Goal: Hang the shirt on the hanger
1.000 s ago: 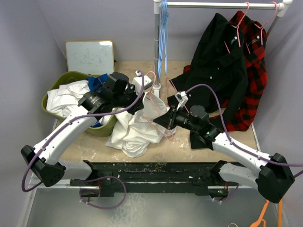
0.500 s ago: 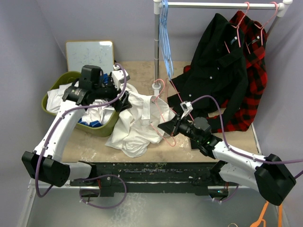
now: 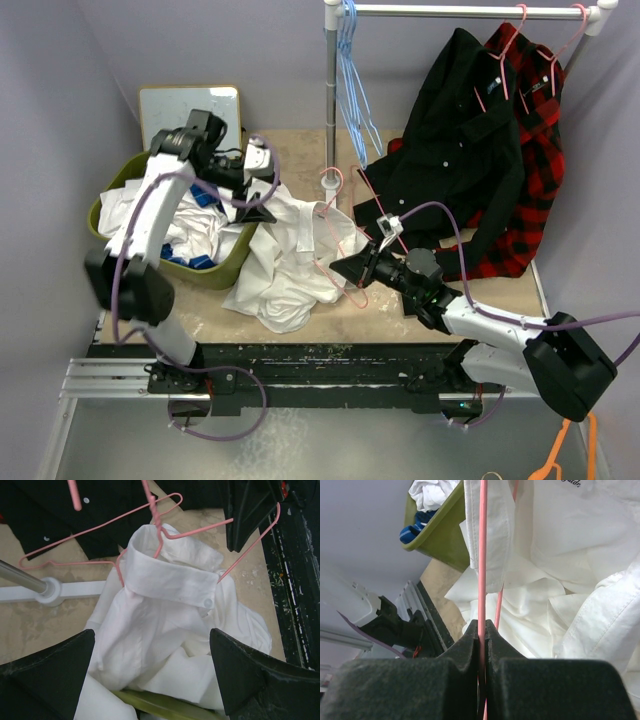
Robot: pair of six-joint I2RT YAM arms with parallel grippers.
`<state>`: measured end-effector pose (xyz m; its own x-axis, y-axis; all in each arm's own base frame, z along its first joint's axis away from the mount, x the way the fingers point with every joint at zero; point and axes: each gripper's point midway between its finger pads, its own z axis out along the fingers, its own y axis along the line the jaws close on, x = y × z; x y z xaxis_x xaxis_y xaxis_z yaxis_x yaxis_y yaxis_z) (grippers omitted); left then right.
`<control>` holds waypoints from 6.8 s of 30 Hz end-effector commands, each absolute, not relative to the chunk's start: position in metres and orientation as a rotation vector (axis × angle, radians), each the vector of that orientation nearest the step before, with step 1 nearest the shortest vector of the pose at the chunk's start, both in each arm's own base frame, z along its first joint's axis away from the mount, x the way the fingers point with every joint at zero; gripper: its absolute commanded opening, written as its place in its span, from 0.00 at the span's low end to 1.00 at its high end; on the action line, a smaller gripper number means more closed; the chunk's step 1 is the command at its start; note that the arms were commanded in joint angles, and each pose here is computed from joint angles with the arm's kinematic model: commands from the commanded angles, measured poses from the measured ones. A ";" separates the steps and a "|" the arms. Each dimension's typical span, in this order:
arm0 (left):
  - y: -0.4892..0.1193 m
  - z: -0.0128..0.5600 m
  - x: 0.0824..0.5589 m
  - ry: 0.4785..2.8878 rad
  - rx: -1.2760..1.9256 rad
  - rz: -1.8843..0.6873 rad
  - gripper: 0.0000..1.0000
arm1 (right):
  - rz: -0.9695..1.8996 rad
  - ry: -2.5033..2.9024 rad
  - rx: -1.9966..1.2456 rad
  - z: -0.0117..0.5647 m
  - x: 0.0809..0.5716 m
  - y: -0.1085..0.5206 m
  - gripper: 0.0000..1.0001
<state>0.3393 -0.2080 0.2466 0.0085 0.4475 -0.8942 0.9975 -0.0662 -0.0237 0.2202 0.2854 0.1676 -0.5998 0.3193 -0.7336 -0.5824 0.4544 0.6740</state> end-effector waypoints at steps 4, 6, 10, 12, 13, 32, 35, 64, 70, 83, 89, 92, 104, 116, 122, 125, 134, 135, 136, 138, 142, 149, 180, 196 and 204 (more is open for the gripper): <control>-0.234 0.265 0.310 1.333 1.718 -1.083 0.99 | 1.323 1.690 -0.315 0.195 0.216 0.293 0.00; -0.238 0.262 0.313 1.325 1.729 -1.084 0.99 | 1.325 1.695 -0.328 0.195 0.215 0.294 0.00; -0.243 0.268 0.314 1.302 1.717 -1.097 0.99 | 1.334 1.706 -0.357 0.193 0.214 0.299 0.00; -0.247 0.265 0.310 1.294 1.729 -1.113 1.00 | 1.330 1.708 -0.358 0.191 0.215 0.299 0.00; -0.249 0.259 0.308 1.299 1.745 -1.117 0.97 | 1.326 1.707 -0.358 0.191 0.215 0.298 0.00; -0.267 0.220 0.332 1.408 1.723 -1.228 0.73 | 1.311 1.687 -0.390 0.193 0.213 0.297 0.00; -0.270 0.224 0.325 1.396 1.702 -1.266 0.59 | 1.302 1.677 -0.377 0.194 0.214 0.295 0.00; -0.276 0.356 0.278 1.232 1.538 -0.946 0.00 | 0.997 1.581 -0.108 0.262 0.215 0.211 1.00; -0.276 0.374 0.273 1.292 1.452 -0.992 0.00 | 0.986 1.608 -0.077 0.250 0.197 0.191 1.00; -0.269 0.396 0.249 1.281 1.436 -1.024 0.00 | 0.951 1.580 0.101 0.227 0.228 0.188 0.93; -0.265 0.397 0.243 1.284 1.434 -1.002 0.00 | 1.034 1.507 0.052 0.235 0.242 0.216 0.83; -0.263 0.398 0.240 1.284 1.432 -1.001 0.00 | 1.028 1.496 0.040 0.233 0.252 0.224 0.73; -0.236 0.372 0.274 1.415 1.427 -0.652 0.00 | 1.033 1.441 0.093 0.243 0.249 0.212 0.00; -0.199 0.354 0.285 1.437 1.587 -0.334 0.00 | 0.793 1.506 0.156 0.240 0.232 0.154 0.00; -0.189 0.338 0.298 1.511 1.570 -0.254 0.00 | 0.756 1.473 0.055 0.287 0.223 0.150 0.00; -0.203 0.342 0.304 1.559 1.432 -0.353 0.00 | 0.901 1.522 -0.119 0.307 0.220 0.197 0.00; -0.236 0.406 0.309 1.518 1.118 -0.578 0.00 | 1.268 1.482 -0.384 0.340 0.207 0.338 0.00; -0.233 0.411 0.312 1.517 1.094 -0.557 0.00 | 1.303 1.467 -0.387 0.343 0.207 0.347 0.00; -0.231 0.414 0.314 1.517 1.076 -0.543 0.00 | 1.340 1.436 -0.385 0.350 0.206 0.355 0.00; -0.228 0.417 0.314 1.519 1.055 -0.529 0.00 | 1.407 1.393 -0.373 0.362 0.206 0.369 0.00; -0.227 0.416 0.311 1.525 1.023 -0.569 0.00 | 1.475 1.344 -0.406 0.384 0.203 0.406 0.00; -0.219 0.429 0.302 1.492 1.031 -0.565 0.00 | 1.478 1.281 -0.340 0.403 0.203 0.404 0.00; -0.210 0.394 0.178 1.085 1.709 -0.662 0.00 | 0.793 1.272 -1.193 0.291 0.146 0.305 0.92; -0.218 0.380 0.172 1.037 1.731 -0.754 0.00 | 0.912 1.243 -1.109 0.322 0.147 0.325 0.10; -0.224 0.384 0.179 1.043 1.698 -0.786 0.00 | 0.934 1.284 -1.083 0.329 0.154 0.334 0.00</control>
